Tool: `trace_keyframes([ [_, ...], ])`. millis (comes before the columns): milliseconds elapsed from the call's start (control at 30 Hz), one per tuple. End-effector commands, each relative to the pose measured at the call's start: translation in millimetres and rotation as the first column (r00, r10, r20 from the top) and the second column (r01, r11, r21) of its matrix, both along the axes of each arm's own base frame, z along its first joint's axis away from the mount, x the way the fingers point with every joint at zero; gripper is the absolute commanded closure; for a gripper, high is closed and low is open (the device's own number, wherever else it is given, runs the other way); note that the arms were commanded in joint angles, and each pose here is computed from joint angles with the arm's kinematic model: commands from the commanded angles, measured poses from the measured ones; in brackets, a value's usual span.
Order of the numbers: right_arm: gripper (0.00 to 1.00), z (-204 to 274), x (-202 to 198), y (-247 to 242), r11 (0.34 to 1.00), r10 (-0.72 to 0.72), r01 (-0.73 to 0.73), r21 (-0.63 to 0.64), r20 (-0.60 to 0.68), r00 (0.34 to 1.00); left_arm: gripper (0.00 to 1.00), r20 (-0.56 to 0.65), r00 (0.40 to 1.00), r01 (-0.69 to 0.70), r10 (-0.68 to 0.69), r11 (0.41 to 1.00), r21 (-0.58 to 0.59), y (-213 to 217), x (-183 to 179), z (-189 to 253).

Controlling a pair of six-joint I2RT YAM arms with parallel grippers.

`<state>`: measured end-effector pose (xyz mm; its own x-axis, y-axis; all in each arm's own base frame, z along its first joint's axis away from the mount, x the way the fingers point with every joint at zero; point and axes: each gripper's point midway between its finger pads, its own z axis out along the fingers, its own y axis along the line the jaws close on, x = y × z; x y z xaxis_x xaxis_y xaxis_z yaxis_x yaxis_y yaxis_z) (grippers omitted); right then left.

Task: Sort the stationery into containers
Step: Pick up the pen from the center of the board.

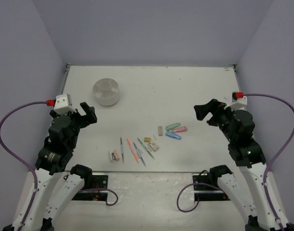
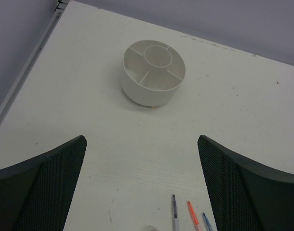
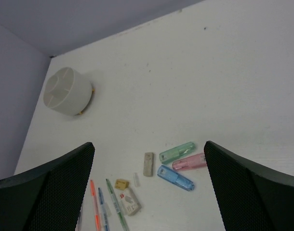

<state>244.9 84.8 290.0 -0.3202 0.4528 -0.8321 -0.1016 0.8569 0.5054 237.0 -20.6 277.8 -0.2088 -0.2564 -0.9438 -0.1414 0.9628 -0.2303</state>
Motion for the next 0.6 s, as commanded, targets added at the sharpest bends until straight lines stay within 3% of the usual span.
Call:
trace_keyframes([
  [0, 0.01, -16, 11, 28, 0.988, 0.108, -0.12, -0.099, -0.115, 0.987, 0.0, 0.015, 0.999, 0.03, -0.03, 1.0, -0.002, -7, 6, 3],
  [167, 0.01, -58, 10, 94, 0.9, 0.166, -0.263, -0.346, -0.285, 0.944, 0.0, -0.007, 0.999, 0.037, -0.037, 0.999, 0.005, -9, 10, -2],
  [233, 0.03, -66, 8, 125, 0.871, 0.218, -0.336, -0.358, -0.329, 0.919, 0.0, -0.007, 0.999, 0.045, -0.045, 0.999, 0.006, -10, 10, -2],
  [333, 0.16, -84, -5, 169, 0.827, 0.33, -0.465, -0.315, -0.398, 0.856, 0.0, -0.002, 0.999, 0.046, -0.046, 0.999, 0.003, -10, 9, -2],
  [567, 0.44, -141, -20, 226, 0.708, 0.38, -0.609, -0.358, -0.534, 0.755, 0.0, 0.003, 0.998, 0.062, -0.062, 0.998, 0.0, -13, 8, -2],
])
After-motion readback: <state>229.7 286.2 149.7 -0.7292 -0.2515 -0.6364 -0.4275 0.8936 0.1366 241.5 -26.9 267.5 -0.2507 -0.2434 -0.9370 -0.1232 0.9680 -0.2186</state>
